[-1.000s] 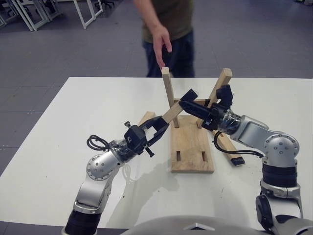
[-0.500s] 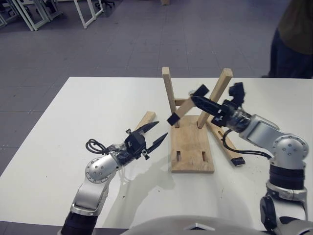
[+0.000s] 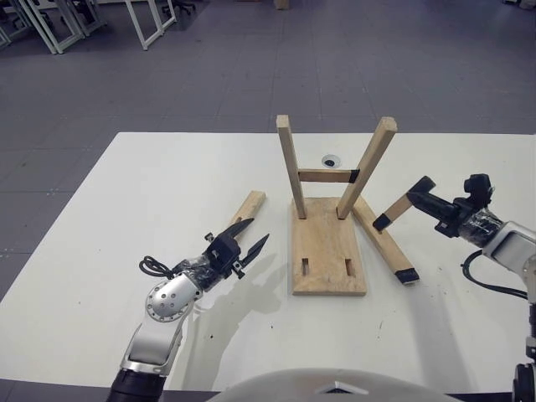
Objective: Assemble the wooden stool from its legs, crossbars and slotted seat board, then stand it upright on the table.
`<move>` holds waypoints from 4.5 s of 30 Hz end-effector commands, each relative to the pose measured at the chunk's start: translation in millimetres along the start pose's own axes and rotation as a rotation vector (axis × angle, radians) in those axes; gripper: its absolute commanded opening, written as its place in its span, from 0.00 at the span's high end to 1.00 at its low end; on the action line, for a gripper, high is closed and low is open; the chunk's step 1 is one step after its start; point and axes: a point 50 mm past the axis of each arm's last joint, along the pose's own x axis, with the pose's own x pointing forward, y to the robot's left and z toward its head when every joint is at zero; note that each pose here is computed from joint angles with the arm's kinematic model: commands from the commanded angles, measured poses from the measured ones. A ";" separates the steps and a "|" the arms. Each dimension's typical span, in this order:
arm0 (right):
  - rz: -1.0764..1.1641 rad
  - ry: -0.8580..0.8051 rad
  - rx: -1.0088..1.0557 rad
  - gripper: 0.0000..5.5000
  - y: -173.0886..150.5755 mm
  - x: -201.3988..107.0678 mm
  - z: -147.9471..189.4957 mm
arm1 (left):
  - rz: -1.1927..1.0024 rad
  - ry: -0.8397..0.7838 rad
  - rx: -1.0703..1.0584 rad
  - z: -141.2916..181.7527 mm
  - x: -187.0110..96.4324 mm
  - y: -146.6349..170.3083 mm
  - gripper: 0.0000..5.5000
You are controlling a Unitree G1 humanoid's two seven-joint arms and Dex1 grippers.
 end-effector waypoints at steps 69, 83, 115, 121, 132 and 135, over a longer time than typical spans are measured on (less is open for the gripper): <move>-0.500 -0.240 -0.285 0.67 -1.7 74.9 36.7 | 0.079 0.074 -0.043 -12.8 -1.1 4.3 0.58; -0.344 -0.666 -0.358 0.67 55.4 18.6 113.6 | 0.088 0.067 -0.040 -13.1 -3.7 2.0 0.58; -0.501 0.061 -0.392 0.48 -26.3 -28.0 -100.7 | 0.078 0.080 -0.042 -15.4 -4.8 3.4 0.58; -0.524 -0.034 -0.361 0.63 -21.4 -19.1 -95.3 | 0.079 0.075 -0.044 -15.2 -4.2 3.9 0.58; -0.175 -0.586 -0.240 0.63 48.4 5.2 48.0 | 0.147 -0.226 -0.520 33.4 2.3 33.3 0.58; 0.000 -0.645 -0.145 0.63 67.2 -2.0 68.0 | 0.027 -0.347 -0.742 63.0 4.1 35.0 0.58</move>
